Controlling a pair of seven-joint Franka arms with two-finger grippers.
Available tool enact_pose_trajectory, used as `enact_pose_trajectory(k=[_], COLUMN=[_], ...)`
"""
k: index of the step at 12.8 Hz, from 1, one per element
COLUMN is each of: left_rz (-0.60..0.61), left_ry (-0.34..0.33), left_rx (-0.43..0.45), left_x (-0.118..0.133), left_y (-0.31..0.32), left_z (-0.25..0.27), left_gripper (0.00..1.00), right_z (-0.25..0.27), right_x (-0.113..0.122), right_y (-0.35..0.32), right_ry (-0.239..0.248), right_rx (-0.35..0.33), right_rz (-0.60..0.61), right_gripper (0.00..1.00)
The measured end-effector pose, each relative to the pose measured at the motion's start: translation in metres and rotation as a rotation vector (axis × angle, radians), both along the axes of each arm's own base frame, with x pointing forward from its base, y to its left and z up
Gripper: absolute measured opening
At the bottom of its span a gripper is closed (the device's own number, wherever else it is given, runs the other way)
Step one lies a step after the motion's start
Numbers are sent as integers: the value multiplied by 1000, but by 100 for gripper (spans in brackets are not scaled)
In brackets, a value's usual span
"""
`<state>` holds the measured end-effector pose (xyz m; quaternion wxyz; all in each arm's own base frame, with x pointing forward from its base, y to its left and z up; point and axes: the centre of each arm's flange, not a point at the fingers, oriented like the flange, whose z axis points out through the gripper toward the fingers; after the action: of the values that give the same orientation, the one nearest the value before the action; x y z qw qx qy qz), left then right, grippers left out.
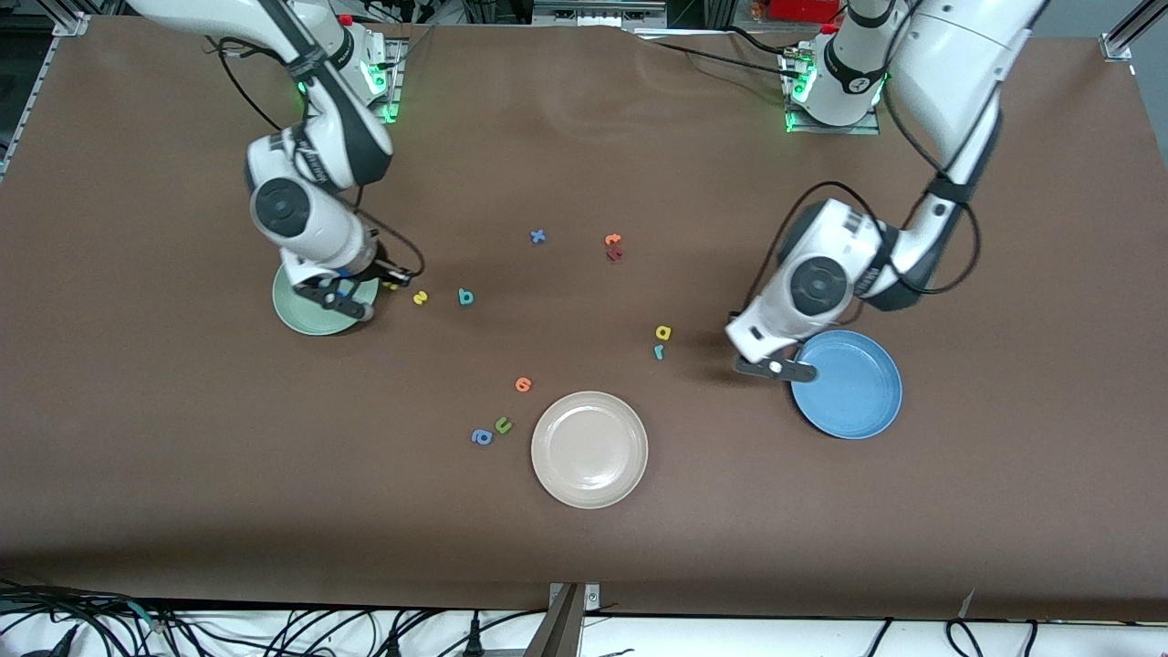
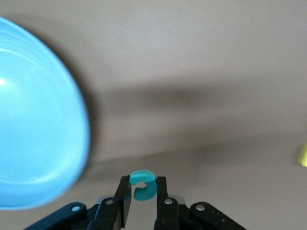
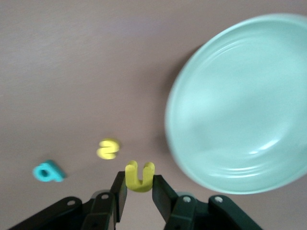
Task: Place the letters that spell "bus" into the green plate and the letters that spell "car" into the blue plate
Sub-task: 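Drop the yellow letter on the green plate while the left gripper drops teal on blue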
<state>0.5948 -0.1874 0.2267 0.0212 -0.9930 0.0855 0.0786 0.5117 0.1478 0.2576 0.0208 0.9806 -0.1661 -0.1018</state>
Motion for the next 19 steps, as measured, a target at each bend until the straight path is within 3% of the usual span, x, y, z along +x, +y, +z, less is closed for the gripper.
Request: enact_pose_trajectory(k=[2, 5, 10, 11, 16, 17, 19], left_rz=[-46, -79, -74, -71, -66, -66, -67], left_ry=[-5, 2, 17, 22, 36, 36, 35], left_rx=[-23, -39, -15, -13, -21, -21, -21], left_x=[19, 26, 27, 27, 25, 25, 25], left_y=[54, 93, 119, 124, 126, 126, 126], left_z=[5, 2, -29, -35, -50, -50, -50], left_gripper=[26, 26, 25, 25, 25, 25, 25], right_z=[6, -8, -46, -50, -53, -51, -42], right_x=[16, 19, 10, 9, 10, 12, 17], right_y=[-53, -119, -128, -127, -127, -127, -127], right_ry=[45, 89, 162, 170, 172, 166, 145], right_rx=[0, 22, 42, 44, 46, 45, 42], right_rz=[66, 147, 167, 167, 168, 168, 168], right_gripper=[29, 29, 29, 35, 92, 98, 99])
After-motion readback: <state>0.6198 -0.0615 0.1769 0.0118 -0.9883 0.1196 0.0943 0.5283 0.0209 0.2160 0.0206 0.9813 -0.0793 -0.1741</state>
